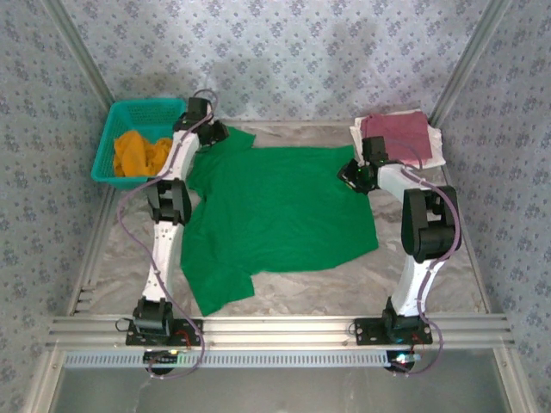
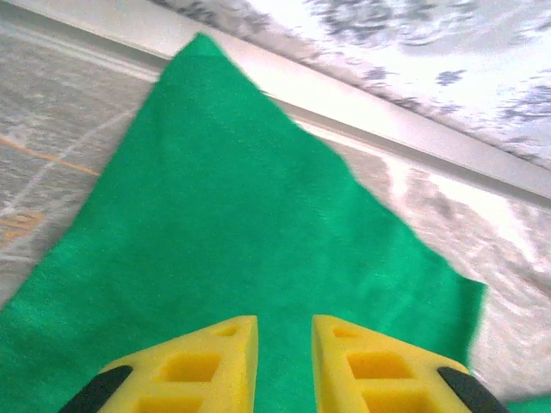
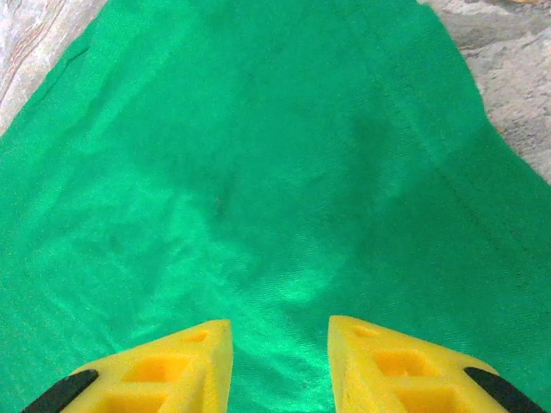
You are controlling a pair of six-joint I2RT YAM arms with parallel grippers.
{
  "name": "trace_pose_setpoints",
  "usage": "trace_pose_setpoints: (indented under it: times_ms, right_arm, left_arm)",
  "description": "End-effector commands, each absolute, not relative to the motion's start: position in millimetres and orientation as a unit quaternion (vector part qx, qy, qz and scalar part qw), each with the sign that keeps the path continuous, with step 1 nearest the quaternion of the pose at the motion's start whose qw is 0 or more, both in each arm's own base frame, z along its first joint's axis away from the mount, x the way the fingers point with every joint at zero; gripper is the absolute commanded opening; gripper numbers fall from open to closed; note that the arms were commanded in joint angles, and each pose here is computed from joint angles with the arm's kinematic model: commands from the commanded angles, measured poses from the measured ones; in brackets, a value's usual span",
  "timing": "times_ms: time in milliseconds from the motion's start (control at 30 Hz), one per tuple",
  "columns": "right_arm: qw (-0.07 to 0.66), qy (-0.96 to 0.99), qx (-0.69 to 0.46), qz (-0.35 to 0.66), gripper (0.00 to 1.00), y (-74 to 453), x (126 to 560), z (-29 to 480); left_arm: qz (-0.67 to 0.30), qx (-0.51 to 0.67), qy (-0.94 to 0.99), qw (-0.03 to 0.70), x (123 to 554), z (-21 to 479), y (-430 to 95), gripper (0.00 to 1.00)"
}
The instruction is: Fold and stack the t-shirts
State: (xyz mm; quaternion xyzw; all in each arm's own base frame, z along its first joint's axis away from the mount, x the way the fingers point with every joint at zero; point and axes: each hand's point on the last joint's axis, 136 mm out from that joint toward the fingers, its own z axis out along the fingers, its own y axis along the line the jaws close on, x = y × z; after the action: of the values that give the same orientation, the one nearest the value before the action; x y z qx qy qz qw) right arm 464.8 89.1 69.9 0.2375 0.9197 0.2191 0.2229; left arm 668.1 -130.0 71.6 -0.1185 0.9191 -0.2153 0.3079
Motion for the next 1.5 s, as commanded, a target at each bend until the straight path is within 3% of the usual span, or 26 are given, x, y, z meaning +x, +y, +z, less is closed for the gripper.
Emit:
trace_pose_setpoints:
  times_ms: [0, 33, 67, 100, 200, 300, 433, 600, 767, 967, 1200, 1467]
  right_arm:
    - [0.221, 0.927, 0.221, 0.206, 0.33, 86, 464, 77]
    - [0.224, 0.931, 0.204, 0.204, 0.22, 88, 469, 80]
    - [0.223, 0.934, 0.197, 0.200, 0.03, 89, 472, 81]
    - [0.223, 0.935, 0.191, 0.200, 0.00, 92, 475, 84]
    - [0.231, 0.936, 0.173, 0.200, 0.00, 104, 481, 88]
    - [0.229, 0.942, 0.160, 0.184, 0.00, 110, 479, 86]
    - [0.214, 0.953, 0.144, 0.159, 0.00, 112, 471, 78]
    - [0.195, 0.965, 0.122, 0.129, 0.00, 109, 462, 63]
    - [0.172, 0.963, 0.142, 0.149, 0.00, 108, 460, 46]
    - [0.164, 0.945, 0.206, 0.196, 0.00, 100, 469, 21]
    - [0.173, 0.907, 0.308, 0.229, 0.00, 73, 476, 7]
    - [0.185, 0.882, 0.348, 0.260, 0.00, 74, 513, 14]
  left_arm:
    - [-0.218, -0.074, 0.919, 0.320, 646, 140, -146, 0.25]
    - [-0.200, -0.058, 0.921, 0.329, 638, 160, -150, 0.23]
    - [-0.181, -0.039, 0.921, 0.344, 628, 186, -154, 0.21]
    - [-0.169, -0.023, 0.919, 0.356, 618, 206, -161, 0.20]
    - [-0.189, -0.009, 0.883, 0.429, 585, 264, -181, 0.21]
    - [-0.185, -0.058, 0.864, 0.465, 525, 266, -156, 0.23]
    - [-0.157, -0.063, 0.888, 0.427, 456, 217, -148, 0.25]
    - [-0.086, -0.092, 0.937, 0.326, 429, 133, -115, 0.20]
    - [-0.083, -0.114, 0.941, 0.307, 435, 97, -102, 0.19]
    - [-0.096, -0.083, 0.963, 0.239, 456, 45, -121, 0.05]
    - [-0.110, -0.096, 0.962, 0.231, 491, 25, -133, 0.07]
    - [-0.141, -0.087, 0.959, 0.231, 565, 22, -152, 0.07]
